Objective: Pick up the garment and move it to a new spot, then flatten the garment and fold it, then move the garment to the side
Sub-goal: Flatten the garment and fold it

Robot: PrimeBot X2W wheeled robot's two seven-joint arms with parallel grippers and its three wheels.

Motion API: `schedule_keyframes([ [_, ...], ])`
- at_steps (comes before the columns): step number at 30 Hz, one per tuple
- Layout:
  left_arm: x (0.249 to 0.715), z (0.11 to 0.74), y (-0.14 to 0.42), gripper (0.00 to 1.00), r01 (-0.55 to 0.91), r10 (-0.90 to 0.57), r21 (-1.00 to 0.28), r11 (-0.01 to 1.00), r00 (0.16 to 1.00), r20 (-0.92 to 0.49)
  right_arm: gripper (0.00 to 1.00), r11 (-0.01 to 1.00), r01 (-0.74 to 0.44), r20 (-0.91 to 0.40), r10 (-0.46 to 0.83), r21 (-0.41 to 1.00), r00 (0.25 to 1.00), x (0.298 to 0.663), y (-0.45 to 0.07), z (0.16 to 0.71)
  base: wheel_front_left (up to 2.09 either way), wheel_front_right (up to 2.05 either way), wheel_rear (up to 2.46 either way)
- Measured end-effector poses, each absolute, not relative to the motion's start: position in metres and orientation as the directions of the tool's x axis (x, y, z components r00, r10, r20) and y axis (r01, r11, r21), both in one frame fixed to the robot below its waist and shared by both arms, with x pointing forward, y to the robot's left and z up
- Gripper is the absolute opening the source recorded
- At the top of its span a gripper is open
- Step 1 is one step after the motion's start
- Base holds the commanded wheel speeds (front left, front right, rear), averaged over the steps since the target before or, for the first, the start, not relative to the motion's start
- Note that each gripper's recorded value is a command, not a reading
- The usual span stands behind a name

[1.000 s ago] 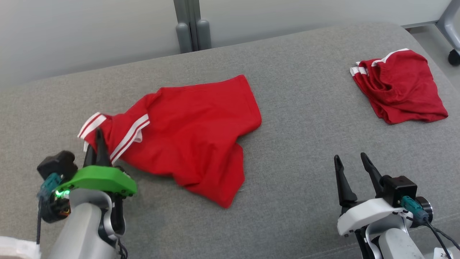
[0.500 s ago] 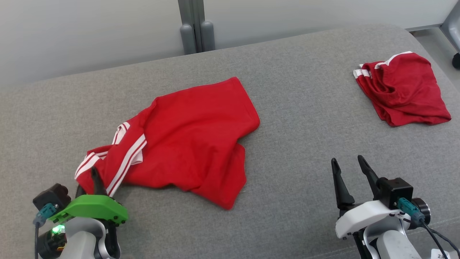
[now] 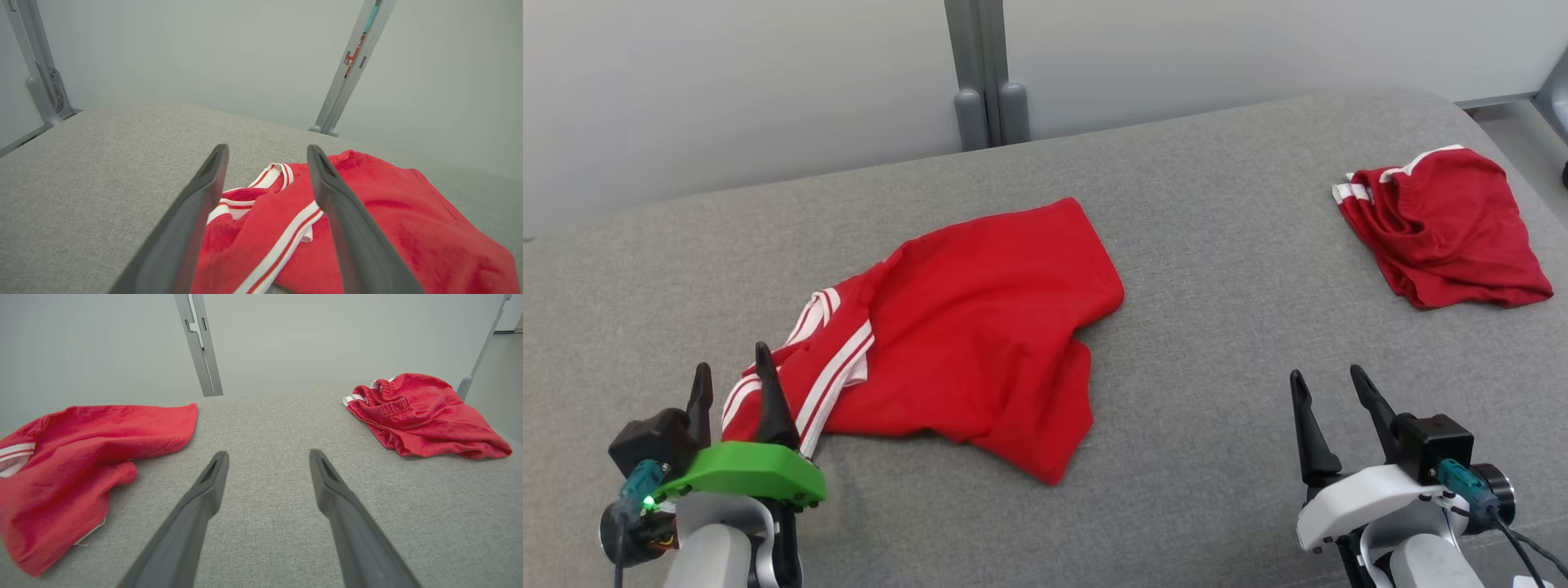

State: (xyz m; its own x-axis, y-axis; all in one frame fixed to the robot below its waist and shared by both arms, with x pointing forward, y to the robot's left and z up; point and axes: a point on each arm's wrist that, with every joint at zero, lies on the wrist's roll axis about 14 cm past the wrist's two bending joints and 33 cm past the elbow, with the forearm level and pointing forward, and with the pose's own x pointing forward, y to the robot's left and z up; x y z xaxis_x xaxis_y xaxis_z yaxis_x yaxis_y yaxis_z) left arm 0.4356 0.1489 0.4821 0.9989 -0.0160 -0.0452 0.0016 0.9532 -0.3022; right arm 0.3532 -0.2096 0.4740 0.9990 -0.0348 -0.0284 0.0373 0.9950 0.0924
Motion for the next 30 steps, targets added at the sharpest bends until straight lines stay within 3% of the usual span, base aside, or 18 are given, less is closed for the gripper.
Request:
schedule_keyframes([
  [15, 0.389, 0.485, 0.107, 1.00, 0.107, -0.118, -0.315, 0.943, 0.993, -0.016, 1.00, 0.996, -0.032, -0.019, 0.033, 0.078, 0.999, 0.367, -0.189, 0.480, 0.00, 0.00, 0.00],
  [23, 0.400, 0.492, 0.103, 1.00, 0.122, -0.125, -0.314, 0.942, 0.992, 0.008, 1.00, 0.994, -0.097, 0.035, 0.099, -0.040, 0.995, 0.441, -0.171, 0.524, 0.00, 0.00, 0.00],
  [30, 0.409, 0.491, 0.123, 1.00, 0.071, -0.070, -0.301, 0.951, 0.997, 0.011, 1.00, 0.969, -0.192, -0.077, 0.182, -0.158, 0.980, 0.517, -0.142, 0.528, 0.00, 0.00, 0.00],
])
